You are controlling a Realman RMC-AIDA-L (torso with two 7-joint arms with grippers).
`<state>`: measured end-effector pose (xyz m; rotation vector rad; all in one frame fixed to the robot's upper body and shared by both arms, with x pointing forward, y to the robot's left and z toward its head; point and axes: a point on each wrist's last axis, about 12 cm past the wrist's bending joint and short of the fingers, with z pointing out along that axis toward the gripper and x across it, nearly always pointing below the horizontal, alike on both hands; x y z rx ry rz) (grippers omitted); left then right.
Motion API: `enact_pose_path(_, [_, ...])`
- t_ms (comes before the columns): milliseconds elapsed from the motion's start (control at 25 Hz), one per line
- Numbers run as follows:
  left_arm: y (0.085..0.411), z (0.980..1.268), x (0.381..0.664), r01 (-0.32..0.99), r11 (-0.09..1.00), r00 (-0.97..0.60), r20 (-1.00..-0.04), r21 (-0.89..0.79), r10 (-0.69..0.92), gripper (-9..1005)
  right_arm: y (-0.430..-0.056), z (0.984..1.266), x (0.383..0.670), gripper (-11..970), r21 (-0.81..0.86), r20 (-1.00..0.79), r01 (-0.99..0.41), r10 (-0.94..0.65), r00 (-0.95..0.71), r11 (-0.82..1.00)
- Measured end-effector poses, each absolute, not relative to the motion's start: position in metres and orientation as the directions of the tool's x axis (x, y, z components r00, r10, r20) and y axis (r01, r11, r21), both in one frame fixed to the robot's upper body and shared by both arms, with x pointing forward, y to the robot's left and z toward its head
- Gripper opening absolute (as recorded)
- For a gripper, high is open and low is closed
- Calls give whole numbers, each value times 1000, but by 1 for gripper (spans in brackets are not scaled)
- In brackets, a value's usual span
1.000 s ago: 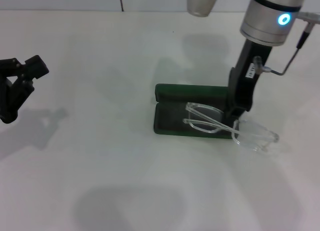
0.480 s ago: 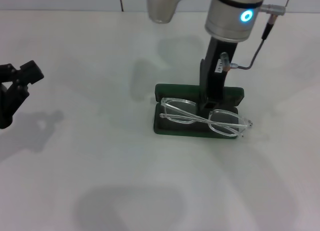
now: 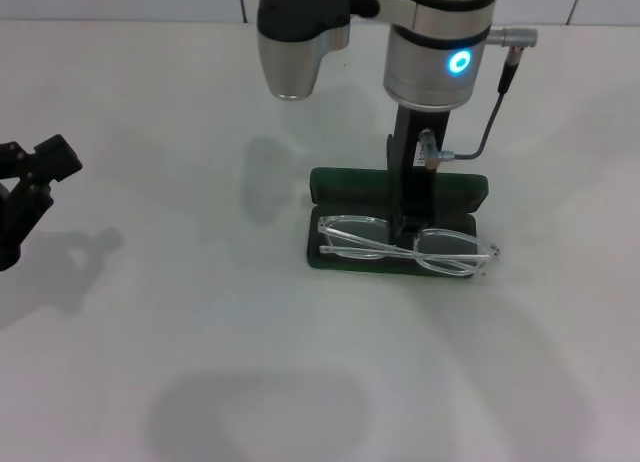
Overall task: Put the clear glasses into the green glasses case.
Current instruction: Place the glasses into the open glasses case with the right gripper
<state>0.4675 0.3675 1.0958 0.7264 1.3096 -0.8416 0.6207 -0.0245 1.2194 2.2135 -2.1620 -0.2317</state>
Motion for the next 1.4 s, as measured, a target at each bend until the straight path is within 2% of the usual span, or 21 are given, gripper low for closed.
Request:
enact_pose_path(840, [371,1093,463,845,534,54,-993,-8,-101,114,-3,1204,611,62,-39,75,-998,-996,54,-57])
enact_pose_path(1400, [368,1091,462,851,525,46,-994,-15,-102,117,-1,1199,613,62,-87,72,-994,-996,54,-60])
